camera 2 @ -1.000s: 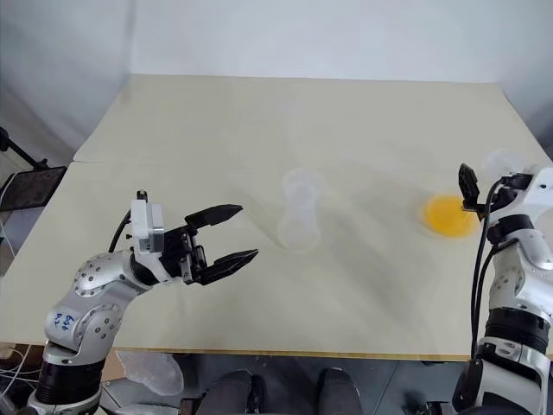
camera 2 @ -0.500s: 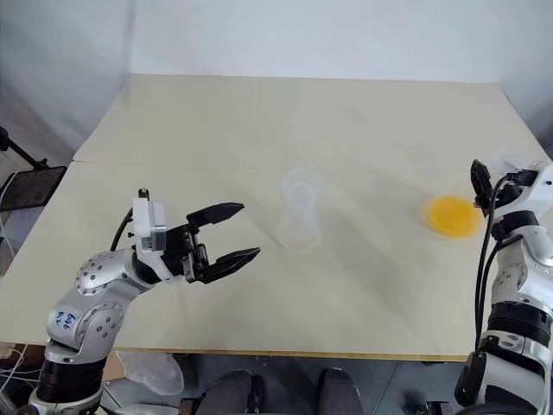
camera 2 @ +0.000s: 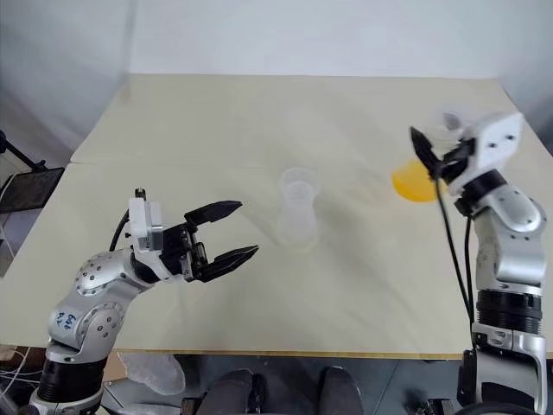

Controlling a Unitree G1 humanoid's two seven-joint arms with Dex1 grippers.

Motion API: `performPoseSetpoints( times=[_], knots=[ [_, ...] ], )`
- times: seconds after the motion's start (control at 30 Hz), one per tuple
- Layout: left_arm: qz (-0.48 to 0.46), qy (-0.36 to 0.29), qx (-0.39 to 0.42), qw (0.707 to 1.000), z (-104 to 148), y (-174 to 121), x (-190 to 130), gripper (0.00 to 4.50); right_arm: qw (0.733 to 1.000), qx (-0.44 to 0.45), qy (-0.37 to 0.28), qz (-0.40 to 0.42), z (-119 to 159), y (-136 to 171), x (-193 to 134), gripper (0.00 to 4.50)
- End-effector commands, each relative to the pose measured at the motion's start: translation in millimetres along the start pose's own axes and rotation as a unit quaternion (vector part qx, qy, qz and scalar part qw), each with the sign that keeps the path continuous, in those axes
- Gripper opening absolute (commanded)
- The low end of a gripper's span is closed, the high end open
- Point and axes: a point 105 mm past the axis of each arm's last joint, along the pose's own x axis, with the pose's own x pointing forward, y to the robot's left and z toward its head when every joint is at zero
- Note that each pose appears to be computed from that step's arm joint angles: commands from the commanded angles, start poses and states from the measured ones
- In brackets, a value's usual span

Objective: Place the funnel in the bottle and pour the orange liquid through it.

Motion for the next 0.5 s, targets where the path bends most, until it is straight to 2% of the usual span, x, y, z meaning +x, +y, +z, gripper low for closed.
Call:
performPoseSetpoints(
  times=[0.03,0.27,0.5],
  knots=[
    [-0.005,-0.011,0.016,1.0,5.2,0.5,2.3,4.5,0.989,-0.121,-0.075,0.038,48.9,19.6,8.9,2.56],
    [-0.005,-0.012,0.02,1.0,1.4,6.1,8.0,4.5,0.957,-0.248,-0.131,0.08,69.0,59.0,15.6,2.56],
    [0.002,-0.014,0.025,1.0,-2.9,10.6,14.4,4.5,0.926,-0.333,-0.143,0.106,59.9,83.9,15.5,2.56]
  ],
)
